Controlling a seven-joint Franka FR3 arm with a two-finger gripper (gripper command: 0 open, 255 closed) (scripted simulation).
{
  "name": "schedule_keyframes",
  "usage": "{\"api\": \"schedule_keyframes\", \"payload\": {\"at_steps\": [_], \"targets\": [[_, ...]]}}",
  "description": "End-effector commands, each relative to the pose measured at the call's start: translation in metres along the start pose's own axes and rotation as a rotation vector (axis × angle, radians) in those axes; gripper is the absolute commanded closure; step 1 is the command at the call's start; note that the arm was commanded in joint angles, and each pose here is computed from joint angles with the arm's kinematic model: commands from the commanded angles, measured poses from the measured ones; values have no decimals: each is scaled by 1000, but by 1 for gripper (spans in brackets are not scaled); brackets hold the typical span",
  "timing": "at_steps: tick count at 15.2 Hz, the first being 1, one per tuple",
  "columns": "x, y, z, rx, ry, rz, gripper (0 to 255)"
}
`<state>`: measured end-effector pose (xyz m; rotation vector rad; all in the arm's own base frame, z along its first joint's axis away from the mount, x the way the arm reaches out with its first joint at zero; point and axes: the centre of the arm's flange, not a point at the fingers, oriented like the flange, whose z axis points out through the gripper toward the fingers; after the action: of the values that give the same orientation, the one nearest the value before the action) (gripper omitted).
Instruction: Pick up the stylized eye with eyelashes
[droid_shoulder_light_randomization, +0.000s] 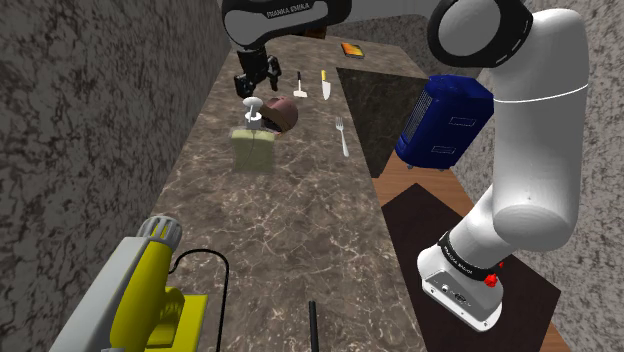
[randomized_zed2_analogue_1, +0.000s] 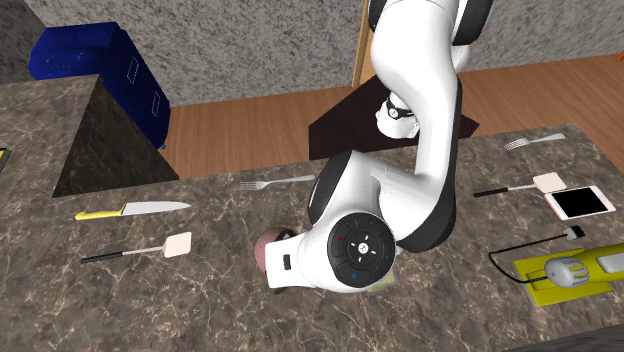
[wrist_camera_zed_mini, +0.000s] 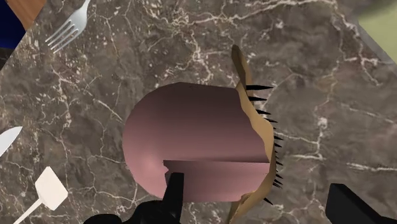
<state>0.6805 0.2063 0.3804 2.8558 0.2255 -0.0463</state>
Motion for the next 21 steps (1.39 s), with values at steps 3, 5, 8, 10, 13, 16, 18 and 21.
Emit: {"api": "schedule_keyframes", "payload": {"at_steps": [3,5,8,10,13,16,18,21], "targets": [[1,-5,18,0,0,0,0],[0,-6,18,0,0,0,255],[0,-5,18,0,0,0,255],[0,-5,18,0,0,0,255],[0,-5,18,0,0,0,255],[0,-2,8,0,0,0,255],[0,0,-2,0,0,0,255],[-1,5,-17,0,0,0,255]]}}
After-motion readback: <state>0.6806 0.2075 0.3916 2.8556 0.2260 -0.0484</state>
